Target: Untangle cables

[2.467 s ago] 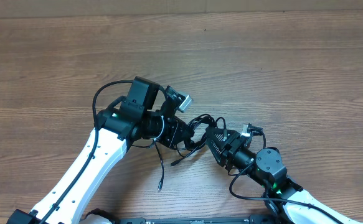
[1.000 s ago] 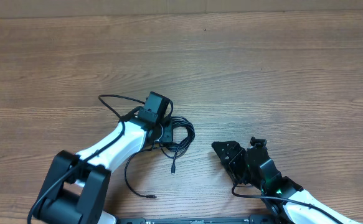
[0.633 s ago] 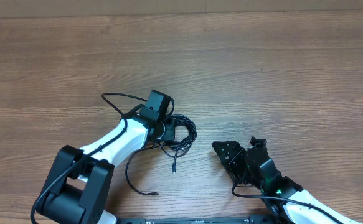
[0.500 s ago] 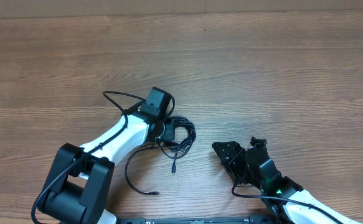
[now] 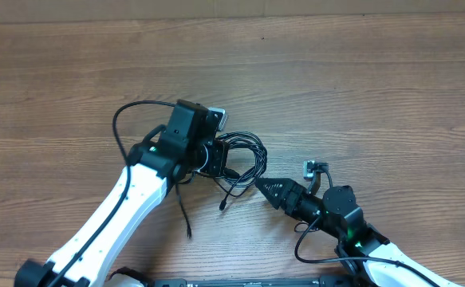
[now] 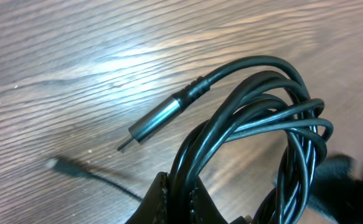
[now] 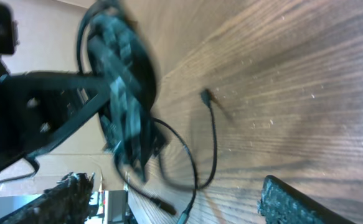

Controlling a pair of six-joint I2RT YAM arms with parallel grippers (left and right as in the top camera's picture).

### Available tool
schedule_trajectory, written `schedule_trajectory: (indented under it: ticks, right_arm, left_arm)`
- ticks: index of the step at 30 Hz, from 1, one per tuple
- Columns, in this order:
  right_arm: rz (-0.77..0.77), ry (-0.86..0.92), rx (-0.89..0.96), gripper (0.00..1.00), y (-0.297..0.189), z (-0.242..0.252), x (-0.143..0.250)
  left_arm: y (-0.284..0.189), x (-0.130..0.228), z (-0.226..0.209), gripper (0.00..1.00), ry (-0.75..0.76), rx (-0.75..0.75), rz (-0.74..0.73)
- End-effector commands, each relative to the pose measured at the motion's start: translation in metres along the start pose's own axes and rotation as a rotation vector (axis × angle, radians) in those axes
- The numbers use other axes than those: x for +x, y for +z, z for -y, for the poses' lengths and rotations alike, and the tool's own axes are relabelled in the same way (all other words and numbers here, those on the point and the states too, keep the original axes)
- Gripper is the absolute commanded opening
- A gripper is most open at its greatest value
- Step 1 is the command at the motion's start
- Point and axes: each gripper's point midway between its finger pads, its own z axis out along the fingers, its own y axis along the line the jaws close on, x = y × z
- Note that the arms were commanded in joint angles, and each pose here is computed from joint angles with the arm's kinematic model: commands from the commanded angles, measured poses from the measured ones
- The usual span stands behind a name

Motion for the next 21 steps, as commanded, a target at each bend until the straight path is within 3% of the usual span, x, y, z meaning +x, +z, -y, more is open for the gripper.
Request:
schedule_trajectory:
  ticks: [1, 8, 15, 21]
  right_arm:
    - [0.032, -0.012, -0.041, 0.88, -0.002, -0.011, -0.011]
    - [0.099, -0.046, -0.123, 0.86, -0.004, -0.033, -0.025]
    - [0.098, -0.068, -0.176, 0.57, -0.006, -0.046, -0.025]
    - [0.087, -0.080, -0.205, 0.57, -0.008, -0.053, -0.024]
  left_arm:
    - [-0.020, -0.006, 0.020, 0.04, 0.076, 0.087, 0.029]
    - [-0.027, 0.011, 0.054, 0.05, 0.172, 0.296, -0.031]
    - [-0.026, 0.014, 0.056, 0.04, 0.190, 0.311, -0.037]
    - [-0.030, 0.023, 0.071, 0.05, 0.229, 0.420, -0.055]
